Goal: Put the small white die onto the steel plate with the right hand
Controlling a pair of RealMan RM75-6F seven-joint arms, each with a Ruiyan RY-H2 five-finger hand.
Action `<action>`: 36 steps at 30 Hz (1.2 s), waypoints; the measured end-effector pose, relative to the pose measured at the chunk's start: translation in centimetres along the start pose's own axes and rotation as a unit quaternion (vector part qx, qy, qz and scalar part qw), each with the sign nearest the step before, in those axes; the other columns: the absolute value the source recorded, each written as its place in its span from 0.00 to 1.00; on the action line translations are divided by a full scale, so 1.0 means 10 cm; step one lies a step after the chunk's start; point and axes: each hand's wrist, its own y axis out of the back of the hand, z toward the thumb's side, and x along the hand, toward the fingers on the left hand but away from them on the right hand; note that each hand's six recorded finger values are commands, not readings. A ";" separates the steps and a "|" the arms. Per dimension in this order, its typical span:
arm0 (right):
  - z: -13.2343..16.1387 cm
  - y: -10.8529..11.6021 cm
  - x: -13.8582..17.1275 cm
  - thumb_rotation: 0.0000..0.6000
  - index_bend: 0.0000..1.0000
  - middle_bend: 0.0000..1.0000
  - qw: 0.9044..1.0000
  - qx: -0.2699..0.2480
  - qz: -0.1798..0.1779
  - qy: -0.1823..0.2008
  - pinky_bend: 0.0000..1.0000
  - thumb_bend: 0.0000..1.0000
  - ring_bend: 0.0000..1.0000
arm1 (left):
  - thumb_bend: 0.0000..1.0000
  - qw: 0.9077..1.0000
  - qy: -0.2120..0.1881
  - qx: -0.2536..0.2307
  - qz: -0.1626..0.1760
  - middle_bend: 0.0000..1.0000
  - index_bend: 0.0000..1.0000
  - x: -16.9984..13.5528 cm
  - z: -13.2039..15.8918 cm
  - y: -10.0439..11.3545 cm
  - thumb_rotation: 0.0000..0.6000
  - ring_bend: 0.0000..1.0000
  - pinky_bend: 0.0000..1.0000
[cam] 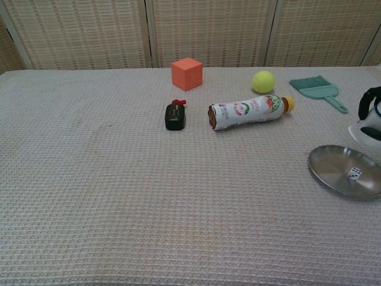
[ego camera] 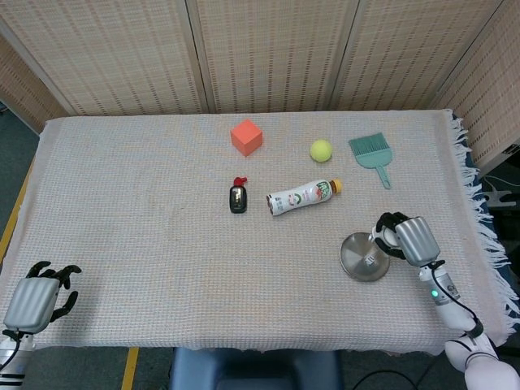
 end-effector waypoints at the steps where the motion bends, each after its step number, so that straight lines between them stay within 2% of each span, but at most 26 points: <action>1: -0.04 0.01 0.00 1.00 0.65 0.54 1.000 0.006 -0.002 -0.008 0.84 0.28 0.49 | 0.37 1.000 0.000 0.000 -0.001 0.54 0.35 0.00 0.00 0.00 1.00 0.47 0.22; 4: -0.16 0.00 0.02 1.00 0.63 0.54 0.999 0.012 0.005 -0.036 0.83 0.28 0.48 | 0.37 1.000 0.000 0.000 -0.002 0.54 0.35 0.00 0.01 -0.01 1.00 0.47 0.22; 7: -0.29 -0.06 0.04 1.00 0.57 0.53 0.998 0.004 0.021 -0.065 0.81 0.28 0.43 | 0.37 1.000 0.000 0.002 -0.003 0.54 0.35 0.00 0.00 -0.02 1.00 0.47 0.22; 10: -0.38 -0.12 0.06 1.00 0.48 0.45 0.996 -0.016 0.037 -0.085 0.72 0.26 0.35 | 0.37 1.000 0.002 0.000 -0.007 0.54 0.35 0.00 0.00 -0.03 1.00 0.48 0.22; 12: -0.41 -0.16 0.08 1.00 0.41 0.37 0.994 -0.030 0.047 -0.092 0.62 0.22 0.27 | 0.37 1.000 0.002 0.002 -0.007 0.54 0.35 0.00 -0.01 -0.03 1.00 0.47 0.21; 17: -0.43 -0.24 0.13 1.00 0.18 0.13 0.992 -0.042 0.074 -0.089 0.28 0.12 0.02 | 0.37 1.000 0.002 0.000 -0.004 0.54 0.35 0.00 0.00 -0.02 1.00 0.47 0.21; 20: -0.45 -0.22 0.14 1.00 0.07 0.04 0.993 -0.035 0.082 -0.082 0.15 0.09 0.00 | 0.37 1.000 0.002 0.001 -0.002 0.54 0.35 0.00 -0.01 -0.01 1.00 0.47 0.21; 23: -0.42 -0.18 0.16 1.00 0.00 0.00 0.994 -0.033 0.084 -0.067 0.11 0.08 0.00 | 0.37 1.000 0.004 -0.003 -0.001 0.54 0.35 0.00 -0.02 0.00 1.00 0.47 0.21; 30: -0.21 0.11 0.27 1.00 0.00 0.00 0.999 -0.016 0.044 -0.007 0.08 0.08 0.00 | 0.37 1.000 0.007 -0.007 0.001 0.54 0.35 0.01 -0.03 0.01 1.00 0.47 0.21; 36: 0.02 0.31 0.51 1.00 0.00 0.00 1.000 -0.011 0.013 -0.009 0.09 0.08 0.00 | 0.37 1.000 0.001 -0.008 0.005 0.54 0.35 0.02 0.00 0.02 1.00 0.47 0.21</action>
